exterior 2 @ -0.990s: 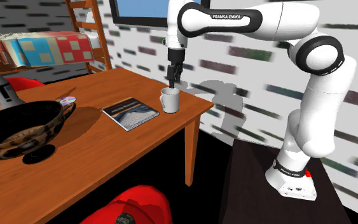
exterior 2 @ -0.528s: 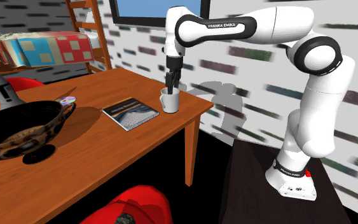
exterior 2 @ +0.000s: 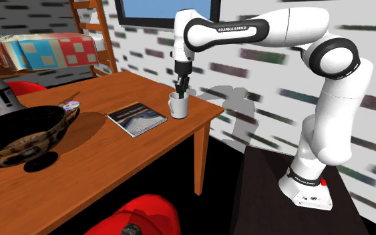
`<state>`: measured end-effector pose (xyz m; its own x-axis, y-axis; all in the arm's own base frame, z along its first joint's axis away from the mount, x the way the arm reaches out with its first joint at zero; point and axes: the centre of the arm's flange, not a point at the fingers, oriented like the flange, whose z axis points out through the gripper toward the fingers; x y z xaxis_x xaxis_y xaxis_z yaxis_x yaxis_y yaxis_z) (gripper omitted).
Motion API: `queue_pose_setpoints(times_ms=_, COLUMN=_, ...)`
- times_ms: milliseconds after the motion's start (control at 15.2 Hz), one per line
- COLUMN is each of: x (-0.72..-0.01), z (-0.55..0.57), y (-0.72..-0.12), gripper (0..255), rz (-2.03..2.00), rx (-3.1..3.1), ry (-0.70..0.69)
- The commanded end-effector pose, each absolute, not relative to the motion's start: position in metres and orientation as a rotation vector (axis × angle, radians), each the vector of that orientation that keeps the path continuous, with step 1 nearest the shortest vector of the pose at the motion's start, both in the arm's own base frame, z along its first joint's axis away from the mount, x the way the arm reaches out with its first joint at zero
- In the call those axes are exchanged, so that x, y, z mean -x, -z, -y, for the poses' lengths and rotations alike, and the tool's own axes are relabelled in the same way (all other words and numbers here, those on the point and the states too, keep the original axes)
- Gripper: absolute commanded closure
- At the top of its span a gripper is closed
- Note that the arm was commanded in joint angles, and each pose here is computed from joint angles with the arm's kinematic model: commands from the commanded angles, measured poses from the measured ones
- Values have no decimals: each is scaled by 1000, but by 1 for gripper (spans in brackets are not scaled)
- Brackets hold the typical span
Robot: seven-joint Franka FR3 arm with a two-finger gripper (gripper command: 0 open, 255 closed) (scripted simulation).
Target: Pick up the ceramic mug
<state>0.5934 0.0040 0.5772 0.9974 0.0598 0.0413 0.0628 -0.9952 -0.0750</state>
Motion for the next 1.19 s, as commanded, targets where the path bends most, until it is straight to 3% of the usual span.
queue_pose_setpoints(times_ms=0, x=-593, z=-4, y=-577, gripper=255, rz=94, rx=3063, ry=60)
queue_pose_setpoints(times_ms=1122, x=-594, z=-4, y=-651, gripper=255, rz=94, rx=3063, ry=60)
